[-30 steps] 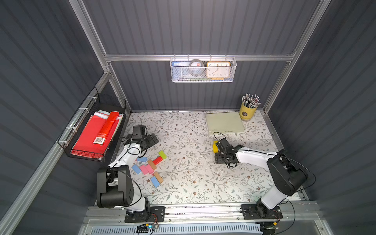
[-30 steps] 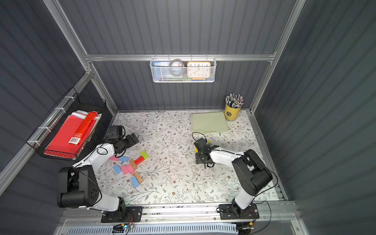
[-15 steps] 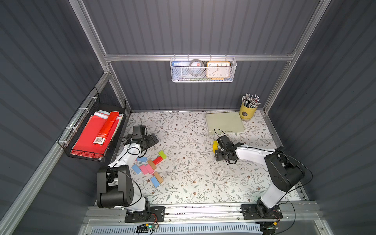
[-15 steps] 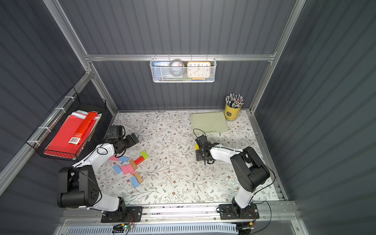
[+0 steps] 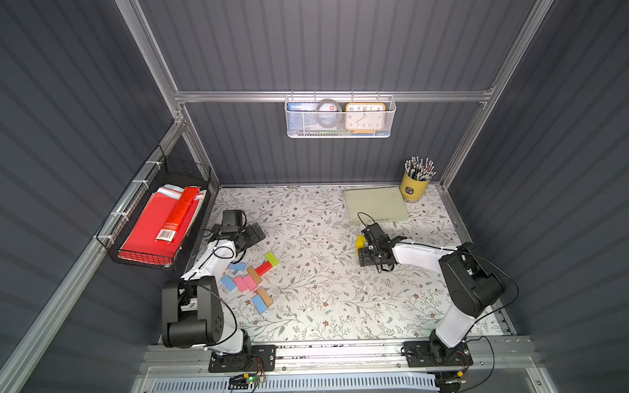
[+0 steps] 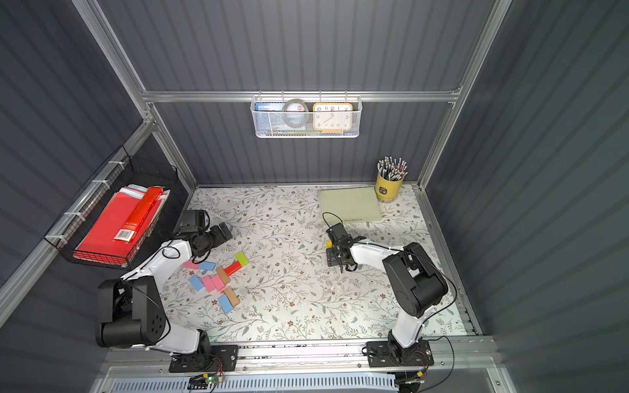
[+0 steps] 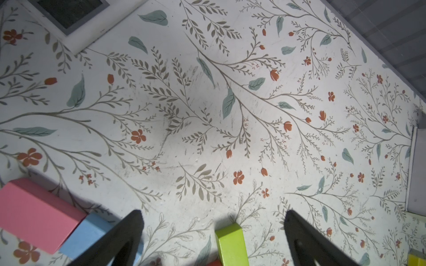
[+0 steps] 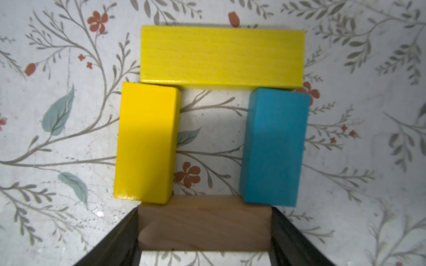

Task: Assemble the number 8 with building blocks
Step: Assemble the building block at the center of the board.

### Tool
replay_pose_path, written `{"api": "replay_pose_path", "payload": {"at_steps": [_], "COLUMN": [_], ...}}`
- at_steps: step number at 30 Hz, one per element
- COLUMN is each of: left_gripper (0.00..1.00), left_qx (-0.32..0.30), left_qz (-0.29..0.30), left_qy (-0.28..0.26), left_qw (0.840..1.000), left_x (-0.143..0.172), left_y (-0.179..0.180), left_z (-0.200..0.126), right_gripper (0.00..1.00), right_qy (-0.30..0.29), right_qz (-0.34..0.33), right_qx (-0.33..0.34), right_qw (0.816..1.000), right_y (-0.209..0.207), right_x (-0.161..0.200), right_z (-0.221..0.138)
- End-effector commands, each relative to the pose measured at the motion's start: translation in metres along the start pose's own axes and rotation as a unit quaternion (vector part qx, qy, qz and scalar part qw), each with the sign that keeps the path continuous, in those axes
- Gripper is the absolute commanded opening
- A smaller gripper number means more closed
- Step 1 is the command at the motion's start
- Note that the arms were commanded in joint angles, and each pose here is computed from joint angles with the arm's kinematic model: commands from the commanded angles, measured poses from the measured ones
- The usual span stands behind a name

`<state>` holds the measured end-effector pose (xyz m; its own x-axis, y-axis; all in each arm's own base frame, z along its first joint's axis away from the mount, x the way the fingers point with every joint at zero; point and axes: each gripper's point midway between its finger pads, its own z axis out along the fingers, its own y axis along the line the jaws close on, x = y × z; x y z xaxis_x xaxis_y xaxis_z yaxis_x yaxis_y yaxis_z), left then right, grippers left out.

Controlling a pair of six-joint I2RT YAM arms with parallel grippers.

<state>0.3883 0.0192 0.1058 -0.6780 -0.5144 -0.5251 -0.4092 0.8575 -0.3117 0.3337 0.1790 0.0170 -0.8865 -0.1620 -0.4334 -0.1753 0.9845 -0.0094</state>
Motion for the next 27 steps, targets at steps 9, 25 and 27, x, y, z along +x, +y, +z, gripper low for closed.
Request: {"api": "replay_pose_path", "payload": {"at_steps": [9,25,27], "left_gripper": [0.99,0.99,0.99], "left_qx": [-0.008,-0.036,-0.063], "left_qz": [0.009,-0.011,-0.025], "left_qy": [-0.003,-0.016,-0.014], "left_qw": [1.000,0.999,0.998], "left_x": [0.002,-0.003,0.001], "left_y": [0.005,0.014,0.024], "left_z": [-0.003,-0.016,-0.021], "right_gripper": [0.87,0.99,0.99], "right_qy": [0.036,-0.078,-0.101], "right_qz": [0.003,0.018,0.016], "right_qx": [-0.002,-0.044,-0.066], "right_qw": [0.999,0.996,0.993], "right_y": [-0.004,0.000,0.004], "right_x": [0.018,-0.046,-0.052], "right_z": [0.013,-0.087,-0.105]}}
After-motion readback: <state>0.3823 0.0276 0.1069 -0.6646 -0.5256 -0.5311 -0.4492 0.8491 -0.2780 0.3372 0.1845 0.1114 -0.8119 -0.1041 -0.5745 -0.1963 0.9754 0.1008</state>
